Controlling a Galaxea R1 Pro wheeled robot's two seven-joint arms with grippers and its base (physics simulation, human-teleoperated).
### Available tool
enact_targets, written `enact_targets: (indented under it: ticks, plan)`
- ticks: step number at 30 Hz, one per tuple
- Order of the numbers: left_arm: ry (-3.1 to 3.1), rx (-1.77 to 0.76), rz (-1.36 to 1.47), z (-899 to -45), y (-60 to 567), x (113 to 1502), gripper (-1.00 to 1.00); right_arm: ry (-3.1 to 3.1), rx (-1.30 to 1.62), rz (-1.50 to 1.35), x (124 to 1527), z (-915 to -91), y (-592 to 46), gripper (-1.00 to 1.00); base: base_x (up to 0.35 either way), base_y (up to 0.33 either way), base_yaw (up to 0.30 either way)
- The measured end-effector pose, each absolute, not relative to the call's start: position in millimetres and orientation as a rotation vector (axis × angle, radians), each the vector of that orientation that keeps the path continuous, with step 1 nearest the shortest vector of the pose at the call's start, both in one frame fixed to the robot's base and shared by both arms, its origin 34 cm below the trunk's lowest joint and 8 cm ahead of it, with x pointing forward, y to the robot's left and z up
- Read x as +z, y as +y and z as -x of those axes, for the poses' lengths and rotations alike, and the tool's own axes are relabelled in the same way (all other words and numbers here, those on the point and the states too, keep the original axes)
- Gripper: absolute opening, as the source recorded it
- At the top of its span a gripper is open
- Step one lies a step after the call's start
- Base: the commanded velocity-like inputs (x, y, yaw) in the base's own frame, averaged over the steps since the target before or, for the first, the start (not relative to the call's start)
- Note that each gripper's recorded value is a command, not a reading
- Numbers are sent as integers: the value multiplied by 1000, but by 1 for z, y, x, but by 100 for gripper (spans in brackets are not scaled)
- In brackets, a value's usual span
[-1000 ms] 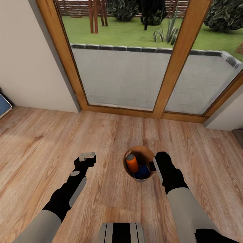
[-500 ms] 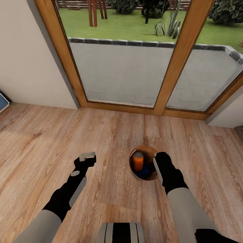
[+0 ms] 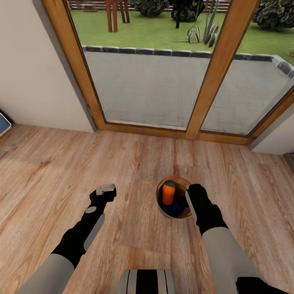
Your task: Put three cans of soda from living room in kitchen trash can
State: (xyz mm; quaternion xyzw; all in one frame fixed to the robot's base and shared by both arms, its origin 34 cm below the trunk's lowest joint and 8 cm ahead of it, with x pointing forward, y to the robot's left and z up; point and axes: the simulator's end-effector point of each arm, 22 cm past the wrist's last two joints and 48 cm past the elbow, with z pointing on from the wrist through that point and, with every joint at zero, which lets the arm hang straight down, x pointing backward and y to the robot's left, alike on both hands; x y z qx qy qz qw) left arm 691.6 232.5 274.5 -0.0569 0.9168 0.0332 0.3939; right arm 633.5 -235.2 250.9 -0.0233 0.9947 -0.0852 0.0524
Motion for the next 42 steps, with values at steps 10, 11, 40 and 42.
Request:
enact_targets:
  ticks: [10, 11, 40, 42]
  plan:
    - [2326, 84, 144, -692, 232, 274, 100, 3013, -267, 76, 254, -638, -236, 100, 0, 0, 0]
    - [2326, 84, 144, -692, 232, 274, 100, 3012, -267, 76, 254, -638, -236, 100, 0, 0, 0]
    - [2329, 86, 143, -691, 233, 273, 100, 2965, -281, 64, 267, -653, -240, 100, 0, 0, 0]
    - [2329, 86, 143, -691, 233, 273, 100, 2938, -282, 56, 275, -661, -241, 100, 0, 0, 0]
